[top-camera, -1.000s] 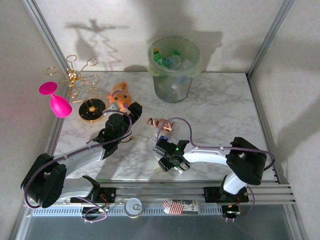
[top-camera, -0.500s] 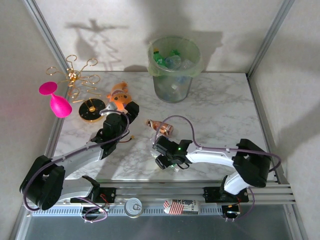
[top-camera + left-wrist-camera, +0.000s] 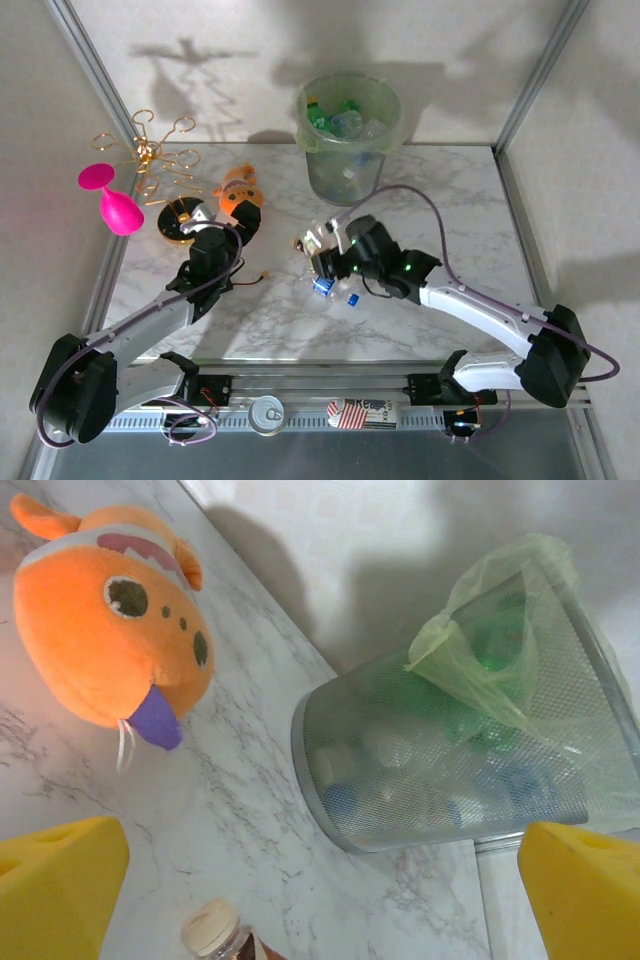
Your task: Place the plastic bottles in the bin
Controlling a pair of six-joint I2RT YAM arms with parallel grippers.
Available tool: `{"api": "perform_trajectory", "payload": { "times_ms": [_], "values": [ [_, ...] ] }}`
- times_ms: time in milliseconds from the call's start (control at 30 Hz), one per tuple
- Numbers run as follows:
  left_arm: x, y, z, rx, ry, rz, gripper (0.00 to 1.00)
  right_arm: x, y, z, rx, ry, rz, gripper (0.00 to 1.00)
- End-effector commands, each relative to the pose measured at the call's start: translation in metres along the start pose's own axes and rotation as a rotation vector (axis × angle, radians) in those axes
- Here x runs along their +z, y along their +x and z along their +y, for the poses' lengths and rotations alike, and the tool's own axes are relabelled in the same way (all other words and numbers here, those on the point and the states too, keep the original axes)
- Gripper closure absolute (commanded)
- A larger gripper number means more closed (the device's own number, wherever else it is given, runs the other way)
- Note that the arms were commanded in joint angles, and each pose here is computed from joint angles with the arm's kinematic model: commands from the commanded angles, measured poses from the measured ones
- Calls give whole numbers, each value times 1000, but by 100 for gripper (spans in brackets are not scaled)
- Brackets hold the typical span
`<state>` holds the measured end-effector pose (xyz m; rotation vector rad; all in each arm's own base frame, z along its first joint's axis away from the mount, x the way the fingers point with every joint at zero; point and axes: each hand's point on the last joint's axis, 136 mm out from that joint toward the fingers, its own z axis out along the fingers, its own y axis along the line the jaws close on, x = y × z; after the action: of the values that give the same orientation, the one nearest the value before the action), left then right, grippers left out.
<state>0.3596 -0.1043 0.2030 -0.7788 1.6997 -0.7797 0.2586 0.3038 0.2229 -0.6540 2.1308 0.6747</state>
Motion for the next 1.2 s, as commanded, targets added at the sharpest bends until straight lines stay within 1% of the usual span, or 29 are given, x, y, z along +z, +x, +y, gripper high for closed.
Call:
{"api": "perform_trajectory", "payload": {
  "times_ms": [0, 167, 267, 400, 500, 667, 767, 867, 1033, 1167],
  "values": [
    [-3, -1, 7, 41, -21, 11, 0, -23, -76, -1, -33, -36, -205, 62],
    [-8, -8, 12, 81, -39, 13, 0, -53, -155, -29, -20, 5, -404, 62],
    [-11, -12, 17, 111, -57, 10, 0, -68, -196, -44, -23, 44, -503, 62],
    [-16, -13, 27, 141, -83, 18, 0, -78, -238, -72, 5, 100, -608, 62],
    [-20, -12, 34, 154, -92, 23, 0, -75, -262, -94, 16, 130, -665, 61],
    [-28, -6, 46, 174, -106, 46, 0, -47, -293, -130, 80, 151, -686, 62],
    [-33, -1, 52, 179, -108, 67, 0, -27, -309, -133, 93, 112, -688, 62],
    [-37, 2, 57, 181, -106, 78, 0, -1, -319, -141, 120, 100, -656, 62],
    [-43, 8, 63, 187, -103, 93, 0, 37, -322, -157, 160, 111, -613, 62],
    [-46, 8, 66, 207, -110, 98, 0, 58, -317, -170, 178, 136, -585, 61]
  ]
}}
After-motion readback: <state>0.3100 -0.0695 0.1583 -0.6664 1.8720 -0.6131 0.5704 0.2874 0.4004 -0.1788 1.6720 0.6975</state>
